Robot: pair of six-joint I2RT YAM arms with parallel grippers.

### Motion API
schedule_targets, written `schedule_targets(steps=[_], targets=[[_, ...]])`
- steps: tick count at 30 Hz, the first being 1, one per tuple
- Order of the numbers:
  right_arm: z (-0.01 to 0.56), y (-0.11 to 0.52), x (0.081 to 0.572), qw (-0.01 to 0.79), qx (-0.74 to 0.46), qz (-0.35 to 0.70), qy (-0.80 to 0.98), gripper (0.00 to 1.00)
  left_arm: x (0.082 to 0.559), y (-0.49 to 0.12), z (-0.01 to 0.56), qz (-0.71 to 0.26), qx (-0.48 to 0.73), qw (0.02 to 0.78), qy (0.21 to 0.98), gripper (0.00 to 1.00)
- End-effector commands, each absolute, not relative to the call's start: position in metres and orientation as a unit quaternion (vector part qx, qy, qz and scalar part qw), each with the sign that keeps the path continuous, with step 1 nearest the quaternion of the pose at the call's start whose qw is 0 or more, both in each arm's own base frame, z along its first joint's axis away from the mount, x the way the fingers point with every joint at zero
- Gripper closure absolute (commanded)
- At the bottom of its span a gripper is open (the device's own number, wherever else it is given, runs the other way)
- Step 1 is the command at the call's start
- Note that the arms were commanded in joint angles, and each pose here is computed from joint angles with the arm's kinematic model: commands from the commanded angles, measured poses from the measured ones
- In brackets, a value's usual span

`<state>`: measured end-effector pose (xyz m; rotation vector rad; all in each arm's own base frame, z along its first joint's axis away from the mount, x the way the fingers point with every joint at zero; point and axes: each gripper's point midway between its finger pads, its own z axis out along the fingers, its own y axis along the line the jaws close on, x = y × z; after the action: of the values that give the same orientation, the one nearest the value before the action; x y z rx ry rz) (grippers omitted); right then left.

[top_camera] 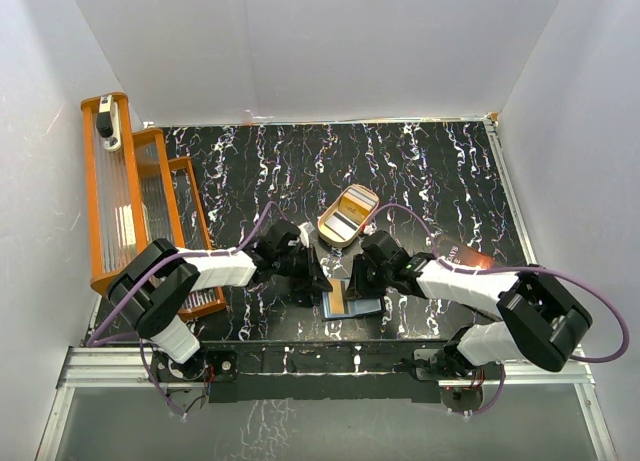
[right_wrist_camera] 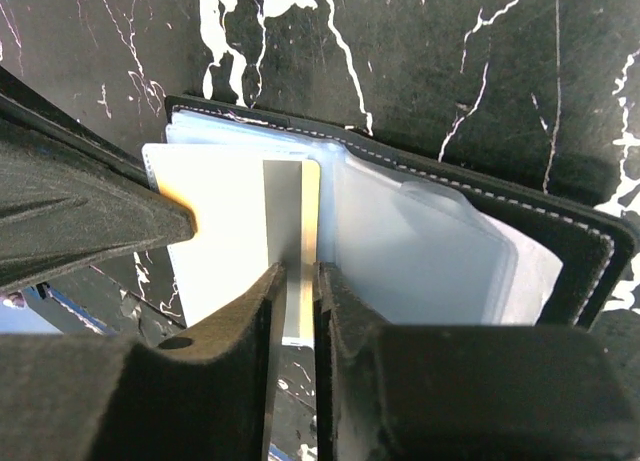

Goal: Put the credit cards into the card holder
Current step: Adjust the card holder at the center of the board.

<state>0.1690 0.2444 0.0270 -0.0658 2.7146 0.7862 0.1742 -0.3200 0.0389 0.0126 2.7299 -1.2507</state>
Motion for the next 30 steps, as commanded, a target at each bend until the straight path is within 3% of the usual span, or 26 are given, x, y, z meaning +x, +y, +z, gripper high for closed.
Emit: schedule_targets(steps=[1,11,19,30], targets=[[0.037,0.242,0.168,0.163,-0.023,0.270,0.949,0.81,0.177,-0.317,0.047,-0.391,0.021,0.081,0.917,1.00],[0.094,0.236,0.181,0.211,-0.028,0.260,0.942,0.74,0.171,-0.299,0.055,-0.330,0.065,0.065,0.939,1.00],[0.105,0.234,0.192,0.241,-0.021,0.254,0.937,0.70,0.176,-0.292,0.053,-0.297,0.077,0.070,0.949,1.00],[0.145,0.237,0.259,0.348,-0.040,0.179,0.919,0.64,0.181,-0.295,0.069,-0.321,0.056,0.099,0.940,0.76]])
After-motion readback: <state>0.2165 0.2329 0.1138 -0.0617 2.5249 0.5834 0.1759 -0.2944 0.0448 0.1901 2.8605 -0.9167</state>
